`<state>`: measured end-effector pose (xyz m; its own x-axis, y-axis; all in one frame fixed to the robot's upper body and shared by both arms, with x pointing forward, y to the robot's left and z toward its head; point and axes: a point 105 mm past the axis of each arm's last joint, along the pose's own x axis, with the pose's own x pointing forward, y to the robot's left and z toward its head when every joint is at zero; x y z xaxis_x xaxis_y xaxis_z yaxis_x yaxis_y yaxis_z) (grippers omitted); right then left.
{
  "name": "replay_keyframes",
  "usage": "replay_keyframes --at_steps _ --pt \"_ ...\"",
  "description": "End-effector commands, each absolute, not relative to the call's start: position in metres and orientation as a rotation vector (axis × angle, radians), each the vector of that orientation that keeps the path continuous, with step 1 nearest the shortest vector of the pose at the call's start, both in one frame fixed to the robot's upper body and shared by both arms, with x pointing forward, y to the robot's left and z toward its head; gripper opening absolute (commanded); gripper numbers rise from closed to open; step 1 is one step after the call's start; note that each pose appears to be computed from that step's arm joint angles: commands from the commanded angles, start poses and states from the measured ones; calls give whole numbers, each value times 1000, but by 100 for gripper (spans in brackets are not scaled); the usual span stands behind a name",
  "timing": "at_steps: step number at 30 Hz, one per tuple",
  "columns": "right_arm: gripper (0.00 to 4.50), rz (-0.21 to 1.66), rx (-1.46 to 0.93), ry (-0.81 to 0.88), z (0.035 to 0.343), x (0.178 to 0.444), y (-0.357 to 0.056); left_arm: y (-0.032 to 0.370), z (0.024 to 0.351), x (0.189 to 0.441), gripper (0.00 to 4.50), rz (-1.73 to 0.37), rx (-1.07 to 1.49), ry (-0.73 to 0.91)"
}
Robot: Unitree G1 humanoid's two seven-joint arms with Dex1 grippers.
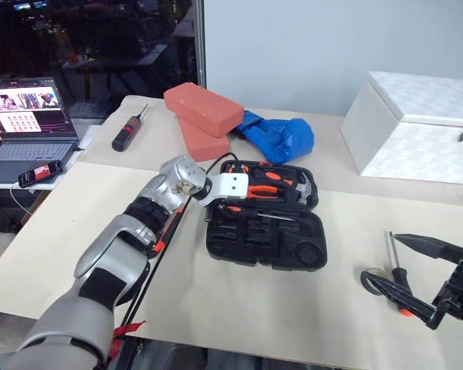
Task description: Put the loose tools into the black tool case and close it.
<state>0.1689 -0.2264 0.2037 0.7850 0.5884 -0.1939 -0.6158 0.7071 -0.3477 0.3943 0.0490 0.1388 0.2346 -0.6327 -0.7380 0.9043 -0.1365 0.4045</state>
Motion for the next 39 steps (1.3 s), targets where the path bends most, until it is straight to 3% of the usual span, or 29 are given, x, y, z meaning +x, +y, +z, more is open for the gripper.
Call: replay_keyframes --at_steps 1,3,7,8,9,14,16,17,20,23,28,32,33,39 --pt "450 675 -418 36 210 170 -222 56 154 403 296 -1310 1060 314" --pt "450 676 -419 32 210 172 -222 53 165 400 359 -1324 991 265" --pt "450 673 -421 23 210 174 -222 47 188 386 359 -1365 720 193" --pt "450 670 -421 20 210 175 -222 46 191 382 304 -1367 645 197" --pt "450 665 -421 17 209 176 -222 45 193 378 288 -1370 563 201" --pt "450 533 -365 -53 215 187 -224 35 194 382 98 -1184 295 108" --pt "450 406 -356 -19 211 191 -236 34 205 358 30 -1271 168 65" --pt "450 361 -344 12 207 192 -241 34 208 346 4 -1310 134 54" --pt "450 273 -294 116 196 193 -254 42 210 316 4 -1431 160 9" --pt "450 172 -277 258 185 197 -274 53 215 292 84 -1530 131 38" --pt "450 117 -265 384 184 201 -286 52 209 259 266 -1678 223 85" --pt "450 144 -236 551 160 204 -284 41 207 255 412 -1687 223 81" --pt "450 119 -229 588 153 205 -290 39 207 252 433 -1694 227 78" --pt "450 -41 -212 710 133 200 -326 37 212 249 433 -1685 247 62"
